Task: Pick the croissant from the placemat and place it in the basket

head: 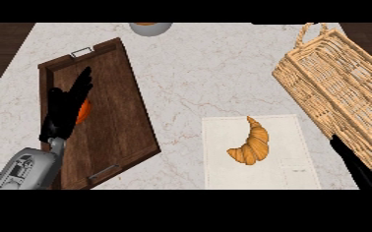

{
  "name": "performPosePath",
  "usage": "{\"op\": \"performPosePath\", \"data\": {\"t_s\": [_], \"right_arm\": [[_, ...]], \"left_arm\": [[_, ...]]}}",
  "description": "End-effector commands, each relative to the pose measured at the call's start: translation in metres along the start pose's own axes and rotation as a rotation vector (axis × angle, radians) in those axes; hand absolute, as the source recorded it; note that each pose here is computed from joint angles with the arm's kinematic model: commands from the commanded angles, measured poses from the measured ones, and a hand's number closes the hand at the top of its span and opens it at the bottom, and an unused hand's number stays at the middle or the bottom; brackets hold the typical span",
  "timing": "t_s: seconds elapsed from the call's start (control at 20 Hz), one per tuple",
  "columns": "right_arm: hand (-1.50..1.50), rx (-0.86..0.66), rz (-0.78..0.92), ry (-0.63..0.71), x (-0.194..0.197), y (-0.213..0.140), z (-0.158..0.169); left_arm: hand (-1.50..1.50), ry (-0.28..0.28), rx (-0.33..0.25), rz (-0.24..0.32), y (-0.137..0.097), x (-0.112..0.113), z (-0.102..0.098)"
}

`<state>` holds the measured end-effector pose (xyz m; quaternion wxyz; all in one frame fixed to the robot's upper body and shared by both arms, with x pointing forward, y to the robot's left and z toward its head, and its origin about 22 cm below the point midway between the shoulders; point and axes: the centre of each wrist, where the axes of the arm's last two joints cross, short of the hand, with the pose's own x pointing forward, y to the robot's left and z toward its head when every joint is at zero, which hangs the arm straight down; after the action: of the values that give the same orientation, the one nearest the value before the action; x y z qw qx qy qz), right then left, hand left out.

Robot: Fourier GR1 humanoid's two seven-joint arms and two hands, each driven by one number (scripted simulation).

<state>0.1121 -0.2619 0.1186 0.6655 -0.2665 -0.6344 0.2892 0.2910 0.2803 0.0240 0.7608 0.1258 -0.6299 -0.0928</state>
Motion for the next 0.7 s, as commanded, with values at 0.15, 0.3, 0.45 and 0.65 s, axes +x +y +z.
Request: {"op": "performPosePath", "data": {"t_s": [0.15,0.3,0.45,0.65], "right_arm": [[-1.5,-0.05,0.035,0.022,-0.027,0.013,0.0],[-1.5,-0.03,0.03,0.016,-0.011,0.024,-0.017],[-1.5,-0.024,0.007,-0.008,-0.008,0.048,-0.033],[-1.5,-0.019,0.011,0.01,-0.026,0.059,-0.046]], "left_arm": [[0.0,0.018,-0.012,-0.003,-0.006,0.011,0.005],[0.0,0.027,-0.011,-0.007,0.006,0.021,-0.003],[0.0,0.021,0.002,0.006,-0.001,0.02,-0.015],[0.0,0.02,-0.017,-0.004,-0.014,0.003,-0.01]]}}
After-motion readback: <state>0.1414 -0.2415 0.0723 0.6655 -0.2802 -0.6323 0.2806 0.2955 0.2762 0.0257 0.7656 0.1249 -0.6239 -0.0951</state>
